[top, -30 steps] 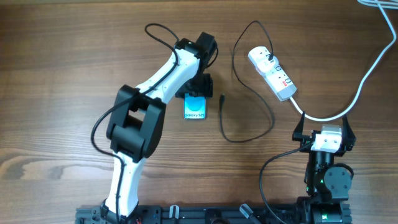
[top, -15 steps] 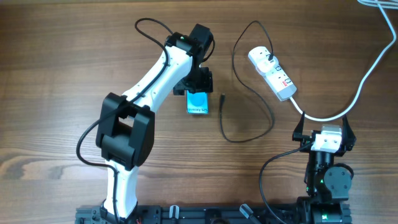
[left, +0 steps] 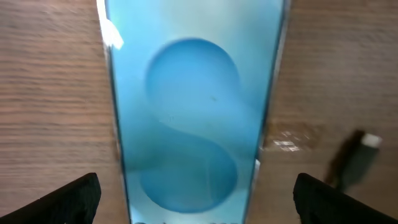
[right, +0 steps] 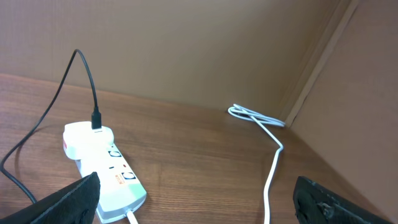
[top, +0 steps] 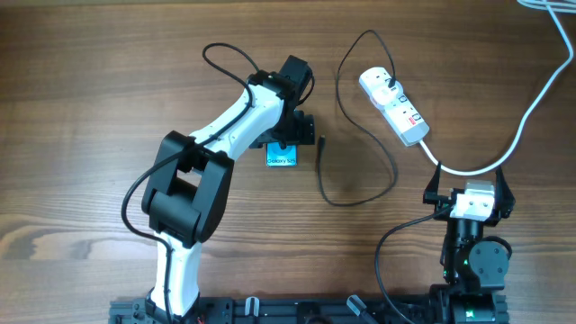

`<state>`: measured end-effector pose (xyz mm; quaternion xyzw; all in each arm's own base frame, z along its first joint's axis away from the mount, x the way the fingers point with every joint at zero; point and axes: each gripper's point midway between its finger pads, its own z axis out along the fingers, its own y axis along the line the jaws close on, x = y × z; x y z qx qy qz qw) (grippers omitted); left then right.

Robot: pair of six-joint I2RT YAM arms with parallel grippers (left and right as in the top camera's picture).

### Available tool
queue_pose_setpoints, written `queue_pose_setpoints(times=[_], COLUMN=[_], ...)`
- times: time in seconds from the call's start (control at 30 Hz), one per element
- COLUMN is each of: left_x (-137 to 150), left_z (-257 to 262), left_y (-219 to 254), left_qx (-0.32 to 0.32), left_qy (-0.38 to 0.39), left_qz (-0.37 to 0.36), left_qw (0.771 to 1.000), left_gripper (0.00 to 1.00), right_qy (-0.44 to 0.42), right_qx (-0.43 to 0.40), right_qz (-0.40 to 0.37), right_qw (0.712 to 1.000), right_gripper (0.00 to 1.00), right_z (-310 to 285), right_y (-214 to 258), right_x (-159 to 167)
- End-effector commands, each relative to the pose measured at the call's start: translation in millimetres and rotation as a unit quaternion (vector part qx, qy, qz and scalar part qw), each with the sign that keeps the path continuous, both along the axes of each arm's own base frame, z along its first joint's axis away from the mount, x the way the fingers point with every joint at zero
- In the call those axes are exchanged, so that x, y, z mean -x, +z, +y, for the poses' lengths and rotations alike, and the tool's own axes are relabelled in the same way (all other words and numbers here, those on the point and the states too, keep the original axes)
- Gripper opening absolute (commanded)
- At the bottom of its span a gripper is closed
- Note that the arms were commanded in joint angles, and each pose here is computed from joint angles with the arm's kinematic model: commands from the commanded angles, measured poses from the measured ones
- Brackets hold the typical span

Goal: Plug charger to phone and switch on socket
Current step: 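Lift the phone with the left gripper and hold it upright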

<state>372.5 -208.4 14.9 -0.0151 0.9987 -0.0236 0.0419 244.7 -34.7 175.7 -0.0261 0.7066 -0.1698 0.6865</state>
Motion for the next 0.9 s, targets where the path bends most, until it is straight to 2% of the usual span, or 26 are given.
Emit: queue_pose_setpoints(times=[0.0,0.27,0.6,0.77,0.87], left_x=[-11.2,-13.4,-2.5,7.4,7.1], left_z=[4.5,1.4,10.3,14.8,14.3], left_y=[5.2,-1.9,-41.8,-60.1,-59.9], left_qx=[-0.014,-0.009,-0.042,-0.055,-0.053], left_qy=[0.014,0.013,0.012,0.002,0.002], left_qz=[-0.033,-0.032,0.01,0.039,0.038], left_qw=[0.999,0.999,0.999,0.998,0.998], left_gripper=[1.0,1.0,0.99,0.9,0.8], right_qy=[-0.007,-0.007,-0.007,-0.007,-0.007], right_qx=[0.004,0.004,0.004,0.004,0.004], right_qz=[0.0,0.0,0.0,0.0,0.0], right_qw=[1.0,1.0,1.0,1.0,1.0], right_gripper=[1.0,1.0,1.0,1.0,1.0], right_z=[-2.7,-2.7,-2.7,-2.7,-2.7], right_y=[0.0,0.0,0.0,0.0,0.0], right_x=[0.5,0.5,0.5,0.5,0.5])
